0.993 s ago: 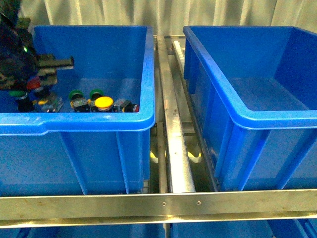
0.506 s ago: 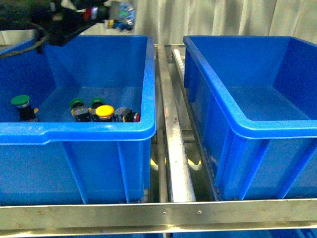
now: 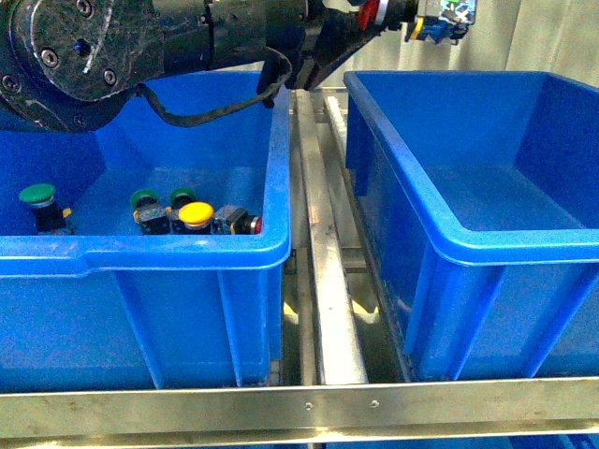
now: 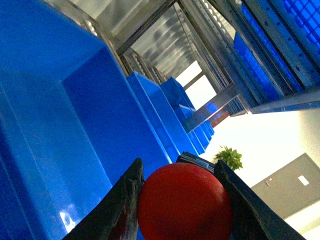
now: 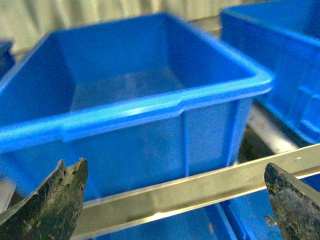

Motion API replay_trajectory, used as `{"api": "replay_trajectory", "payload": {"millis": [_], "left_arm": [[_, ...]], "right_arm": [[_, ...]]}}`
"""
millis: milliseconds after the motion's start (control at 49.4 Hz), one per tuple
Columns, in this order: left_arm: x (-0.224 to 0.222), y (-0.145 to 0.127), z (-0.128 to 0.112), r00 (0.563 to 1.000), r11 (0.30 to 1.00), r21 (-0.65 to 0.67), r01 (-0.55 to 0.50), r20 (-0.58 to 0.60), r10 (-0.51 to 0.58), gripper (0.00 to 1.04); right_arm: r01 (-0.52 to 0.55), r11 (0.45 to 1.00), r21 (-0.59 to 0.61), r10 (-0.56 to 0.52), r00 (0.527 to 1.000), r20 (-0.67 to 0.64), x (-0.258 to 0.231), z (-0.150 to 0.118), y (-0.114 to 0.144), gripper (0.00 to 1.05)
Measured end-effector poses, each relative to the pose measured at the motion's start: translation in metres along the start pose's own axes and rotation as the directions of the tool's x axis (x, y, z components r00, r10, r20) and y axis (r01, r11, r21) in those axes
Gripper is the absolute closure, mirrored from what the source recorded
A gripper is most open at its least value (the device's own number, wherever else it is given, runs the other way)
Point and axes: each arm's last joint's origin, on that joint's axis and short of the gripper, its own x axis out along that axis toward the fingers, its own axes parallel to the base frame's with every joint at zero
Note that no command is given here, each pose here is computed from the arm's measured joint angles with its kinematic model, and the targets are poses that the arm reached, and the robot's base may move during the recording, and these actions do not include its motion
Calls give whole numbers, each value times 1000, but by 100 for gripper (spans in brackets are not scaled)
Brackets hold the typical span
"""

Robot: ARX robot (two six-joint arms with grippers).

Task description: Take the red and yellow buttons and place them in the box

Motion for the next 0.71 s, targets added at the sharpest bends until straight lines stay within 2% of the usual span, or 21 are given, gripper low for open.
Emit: {"api": "replay_trajectory", "payload": {"millis": [122, 162, 223, 263, 324, 425, 486, 567, 709], "left_arm": [[0, -1, 0, 1000, 1000, -1, 4, 4, -4, 71], [1, -1, 0, 1000, 1000, -5, 8, 3, -8, 71], [2, -3, -2, 1000, 1000, -12, 14, 1, -14, 71], [2, -4, -2, 1000, 1000, -13, 21, 1, -21, 71], [3, -5, -3, 1000, 999, -15, 28, -2, -28, 71], [11, -14, -10, 997, 997, -24, 67, -28, -68, 71], [14, -18, -12, 996, 996, -25, 86, -35, -87, 71], [19, -24, -13, 993, 994, -25, 108, -36, -109, 71], [23, -22, -17, 992, 993, -34, 114, -42, -115, 71]], "right_arm": [[-11, 984, 179, -13, 991, 130, 30, 45, -5, 3], [-27, 968, 249, -15, 986, 165, 45, 65, -9, 3], [-60, 914, 402, -23, 980, 198, 68, 89, -15, 3], [-82, 846, 526, -28, 980, 197, 87, 99, -17, 3], [-90, 718, 691, -26, 987, 156, 115, 101, -14, 3], [-58, 513, 857, -7, 997, 72, 150, 87, 8, 3], [-41, 424, 905, 9, 999, 41, 162, 81, 25, 3], [-54, 335, 941, 58, 998, 36, 175, 82, 51, 3], [-71, 263, 962, 116, 992, 42, 186, 88, 77, 3]]}}
